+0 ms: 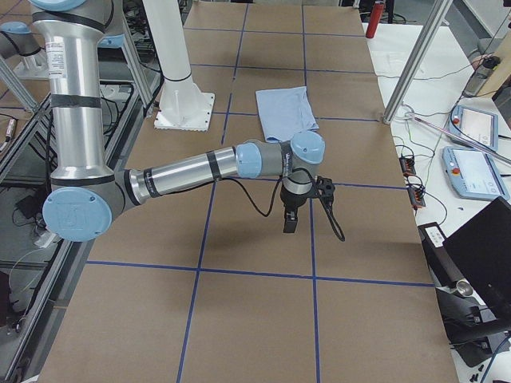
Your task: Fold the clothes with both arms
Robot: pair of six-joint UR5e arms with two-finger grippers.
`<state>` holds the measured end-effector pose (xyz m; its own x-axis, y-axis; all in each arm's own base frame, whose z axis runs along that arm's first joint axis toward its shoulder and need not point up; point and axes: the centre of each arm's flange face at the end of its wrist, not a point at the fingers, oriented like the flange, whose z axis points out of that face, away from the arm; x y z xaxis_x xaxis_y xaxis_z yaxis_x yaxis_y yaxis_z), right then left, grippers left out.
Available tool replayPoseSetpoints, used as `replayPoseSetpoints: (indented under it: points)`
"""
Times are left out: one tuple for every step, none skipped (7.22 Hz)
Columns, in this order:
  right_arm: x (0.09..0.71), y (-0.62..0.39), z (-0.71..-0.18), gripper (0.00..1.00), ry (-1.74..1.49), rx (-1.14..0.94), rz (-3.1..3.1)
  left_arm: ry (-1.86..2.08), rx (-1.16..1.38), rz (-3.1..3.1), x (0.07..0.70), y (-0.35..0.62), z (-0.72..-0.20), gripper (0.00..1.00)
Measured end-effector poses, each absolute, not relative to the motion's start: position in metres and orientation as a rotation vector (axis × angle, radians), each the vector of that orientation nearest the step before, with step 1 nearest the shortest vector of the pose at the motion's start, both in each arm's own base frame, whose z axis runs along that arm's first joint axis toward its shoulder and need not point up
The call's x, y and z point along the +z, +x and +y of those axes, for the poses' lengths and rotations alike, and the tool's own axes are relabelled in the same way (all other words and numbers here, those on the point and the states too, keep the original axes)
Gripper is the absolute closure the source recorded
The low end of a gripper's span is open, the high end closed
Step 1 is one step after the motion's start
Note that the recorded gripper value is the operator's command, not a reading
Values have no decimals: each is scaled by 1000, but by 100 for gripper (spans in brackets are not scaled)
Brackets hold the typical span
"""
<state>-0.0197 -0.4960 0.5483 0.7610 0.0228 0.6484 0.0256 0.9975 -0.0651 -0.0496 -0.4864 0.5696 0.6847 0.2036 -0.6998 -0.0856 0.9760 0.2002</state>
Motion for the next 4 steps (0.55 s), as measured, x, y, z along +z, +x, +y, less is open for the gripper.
replayPoseSetpoints:
  points:
    - [559, -20, -497, 0, -93, 6, -706, 159, 164, 803, 569, -52, -486, 0]
    - [567, -19, -495, 0, -111, 16, -708, 159, 163, 805, 570, -52, -485, 0]
    - [575, -13, -489, 0, -126, 34, -713, 155, 162, 805, 573, -52, -484, 0]
    - [585, -4, -480, 0, -144, 62, -726, 147, 158, 806, 577, -52, -485, 0]
